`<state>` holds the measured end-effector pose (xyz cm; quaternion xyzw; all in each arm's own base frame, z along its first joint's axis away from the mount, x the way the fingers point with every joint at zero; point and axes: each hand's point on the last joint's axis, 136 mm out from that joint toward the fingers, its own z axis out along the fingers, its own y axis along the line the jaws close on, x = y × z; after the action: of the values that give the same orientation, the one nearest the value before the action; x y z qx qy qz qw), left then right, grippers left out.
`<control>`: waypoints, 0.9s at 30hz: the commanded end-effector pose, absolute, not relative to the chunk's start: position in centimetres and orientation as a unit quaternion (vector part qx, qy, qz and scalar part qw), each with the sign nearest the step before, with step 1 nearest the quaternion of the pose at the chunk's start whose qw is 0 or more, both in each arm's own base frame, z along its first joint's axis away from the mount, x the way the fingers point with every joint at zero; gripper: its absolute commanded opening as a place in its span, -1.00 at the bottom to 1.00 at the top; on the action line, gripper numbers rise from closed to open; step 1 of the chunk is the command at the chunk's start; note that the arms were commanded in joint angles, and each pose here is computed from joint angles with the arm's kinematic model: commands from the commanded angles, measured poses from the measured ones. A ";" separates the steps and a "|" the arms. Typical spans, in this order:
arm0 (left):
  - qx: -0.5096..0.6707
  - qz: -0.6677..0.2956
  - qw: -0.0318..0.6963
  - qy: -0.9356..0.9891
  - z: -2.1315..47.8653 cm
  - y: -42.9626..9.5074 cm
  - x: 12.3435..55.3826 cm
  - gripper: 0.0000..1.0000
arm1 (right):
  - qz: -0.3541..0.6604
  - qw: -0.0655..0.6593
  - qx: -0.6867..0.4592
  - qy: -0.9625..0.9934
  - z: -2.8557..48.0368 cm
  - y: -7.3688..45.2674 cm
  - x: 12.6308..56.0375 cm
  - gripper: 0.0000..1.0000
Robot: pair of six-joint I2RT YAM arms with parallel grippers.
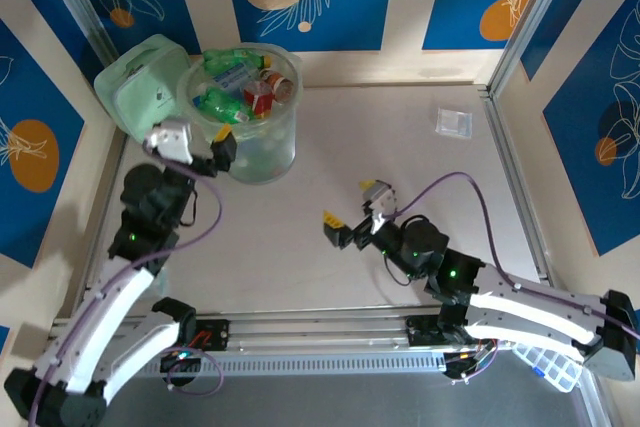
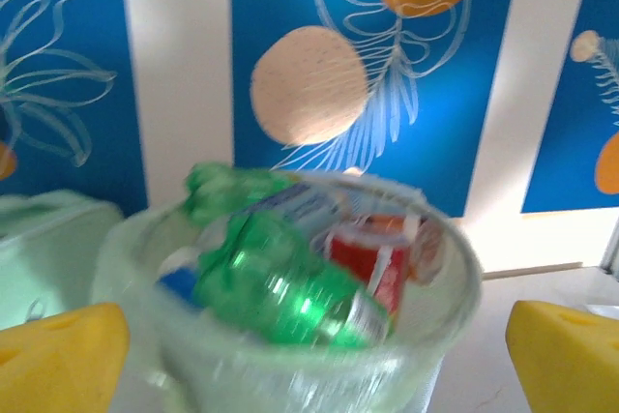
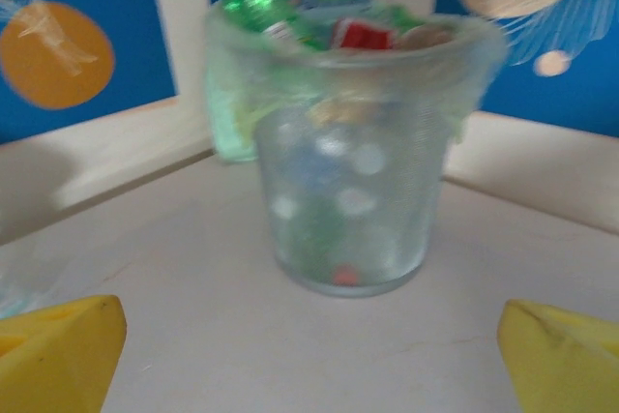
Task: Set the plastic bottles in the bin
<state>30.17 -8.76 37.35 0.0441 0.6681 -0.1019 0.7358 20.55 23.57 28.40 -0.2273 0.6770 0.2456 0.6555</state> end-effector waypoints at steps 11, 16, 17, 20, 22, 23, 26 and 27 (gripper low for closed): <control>0.039 0.093 0.668 0.738 19.8 -3.7 30.5 0.99 | 0.100 0.668 -0.156 0.720 21.5 11.5 28.8 0.98; 0.023 0.105 0.612 0.783 14.7 -2.1 32.5 0.99 | 0.044 0.596 -0.063 0.800 15.2 5.4 32.5 0.98; 0.011 0.089 0.611 0.787 13.8 -1.9 32.9 0.99 | 0.057 0.582 -0.036 0.810 14.1 4.3 33.0 0.98; 0.025 0.051 0.643 0.764 13.6 -2.7 34.1 0.99 | 0.080 0.567 0.021 0.820 12.3 2.3 34.4 0.98; 0.032 0.066 0.650 0.756 13.6 -2.6 35.0 0.99 | 0.080 0.574 0.007 0.815 12.4 2.5 35.3 0.98; 0.048 0.067 0.644 0.760 13.3 -2.9 35.5 0.99 | 0.084 0.588 0.008 0.805 12.7 2.5 35.7 0.98; 0.034 0.062 0.648 0.758 11.6 -2.2 36.6 0.99 | 0.087 0.589 -0.024 0.803 12.6 3.3 37.0 0.98; 0.020 0.070 0.658 0.750 11.0 -1.6 36.8 0.99 | 0.093 0.588 -0.037 0.802 11.9 3.6 37.6 0.98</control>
<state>35.20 -1.94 8.15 0.0416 0.8070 0.0821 0.5834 35.09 2.19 8.70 0.0020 0.8448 0.0647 0.5312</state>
